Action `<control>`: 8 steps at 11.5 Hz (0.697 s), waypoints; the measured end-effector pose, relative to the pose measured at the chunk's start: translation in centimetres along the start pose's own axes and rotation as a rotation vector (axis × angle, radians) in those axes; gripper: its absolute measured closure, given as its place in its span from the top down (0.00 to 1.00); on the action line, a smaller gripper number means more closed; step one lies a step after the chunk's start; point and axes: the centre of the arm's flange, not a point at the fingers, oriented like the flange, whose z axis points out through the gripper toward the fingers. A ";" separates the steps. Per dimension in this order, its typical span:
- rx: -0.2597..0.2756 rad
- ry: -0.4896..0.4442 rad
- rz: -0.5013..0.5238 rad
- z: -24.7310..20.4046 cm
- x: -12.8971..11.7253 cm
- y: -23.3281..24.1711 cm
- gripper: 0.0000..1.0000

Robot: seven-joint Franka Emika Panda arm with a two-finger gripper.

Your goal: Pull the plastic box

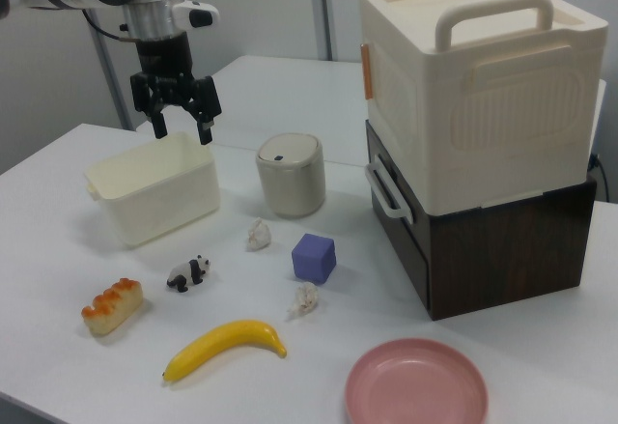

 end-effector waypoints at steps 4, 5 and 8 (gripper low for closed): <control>0.000 -0.003 0.000 0.2 0.1 0.0 1.00; 0.000 -0.003 0.000 0.2 0.1 0.0 1.00; 0.000 0.028 -0.006 0.1 0.6 -0.1 1.00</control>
